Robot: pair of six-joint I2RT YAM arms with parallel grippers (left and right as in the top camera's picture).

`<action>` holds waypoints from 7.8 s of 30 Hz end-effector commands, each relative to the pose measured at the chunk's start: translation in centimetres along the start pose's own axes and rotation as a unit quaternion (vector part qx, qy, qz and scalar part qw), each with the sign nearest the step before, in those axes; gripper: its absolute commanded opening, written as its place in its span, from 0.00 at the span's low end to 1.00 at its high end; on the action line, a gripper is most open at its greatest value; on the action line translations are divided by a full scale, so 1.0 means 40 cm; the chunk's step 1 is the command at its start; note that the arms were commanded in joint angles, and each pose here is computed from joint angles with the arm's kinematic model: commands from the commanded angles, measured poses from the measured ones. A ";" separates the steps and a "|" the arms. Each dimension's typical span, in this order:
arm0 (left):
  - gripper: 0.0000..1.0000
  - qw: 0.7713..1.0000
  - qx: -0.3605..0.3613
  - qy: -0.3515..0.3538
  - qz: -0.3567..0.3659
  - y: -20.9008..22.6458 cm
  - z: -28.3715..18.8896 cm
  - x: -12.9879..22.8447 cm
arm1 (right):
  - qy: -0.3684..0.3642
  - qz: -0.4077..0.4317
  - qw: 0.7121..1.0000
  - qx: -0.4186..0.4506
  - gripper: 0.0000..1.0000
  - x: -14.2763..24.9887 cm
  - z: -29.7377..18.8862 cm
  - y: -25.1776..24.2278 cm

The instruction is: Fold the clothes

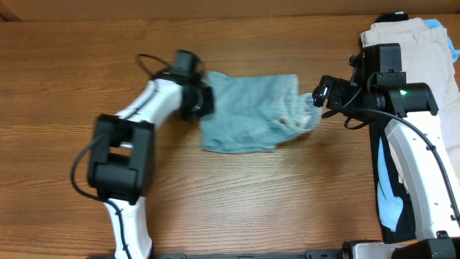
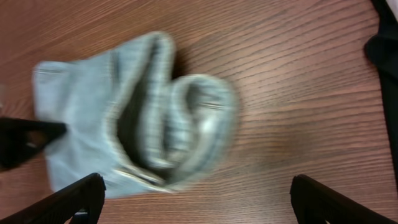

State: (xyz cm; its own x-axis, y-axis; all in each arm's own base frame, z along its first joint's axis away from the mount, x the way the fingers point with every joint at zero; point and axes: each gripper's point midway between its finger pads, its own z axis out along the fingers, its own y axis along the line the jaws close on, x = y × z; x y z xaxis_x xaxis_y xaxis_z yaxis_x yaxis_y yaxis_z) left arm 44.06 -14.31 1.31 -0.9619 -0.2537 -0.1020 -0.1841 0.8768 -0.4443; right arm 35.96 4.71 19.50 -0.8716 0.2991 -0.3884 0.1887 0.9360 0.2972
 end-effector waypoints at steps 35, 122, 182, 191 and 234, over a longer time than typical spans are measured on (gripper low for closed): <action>0.65 0.983 -0.127 -0.116 -0.067 0.440 -0.484 -0.268 | 0.038 0.017 0.999 0.009 0.99 0.013 0.073 -0.011; 1.00 0.934 -0.209 -0.278 0.083 0.391 -0.739 -0.408 | -0.361 -0.142 0.920 -0.054 1.00 0.121 -0.345 -0.021; 1.00 0.881 -0.100 -0.391 0.247 -0.042 -0.959 0.092 | -0.489 -0.176 0.844 -0.133 1.00 0.275 -0.089 -0.078; 1.00 0.747 -0.016 -0.584 0.316 0.020 -0.807 0.285 | -0.488 -0.176 0.844 -0.133 1.00 0.275 -0.089 -0.078; 1.00 0.754 -0.020 -0.578 0.311 0.162 -0.537 0.370 | -0.488 -0.176 0.844 -0.133 1.00 0.275 -0.089 -0.078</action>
State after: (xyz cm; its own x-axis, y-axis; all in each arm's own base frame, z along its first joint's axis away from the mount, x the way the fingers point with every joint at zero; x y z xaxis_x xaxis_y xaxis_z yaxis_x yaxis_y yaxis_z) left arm 24.32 -3.59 16.00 -0.0553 0.0569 -0.9968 0.2046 0.9778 0.0445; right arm 24.19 4.32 17.60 -0.0430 0.1461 -0.9883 -0.2212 0.9633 0.1520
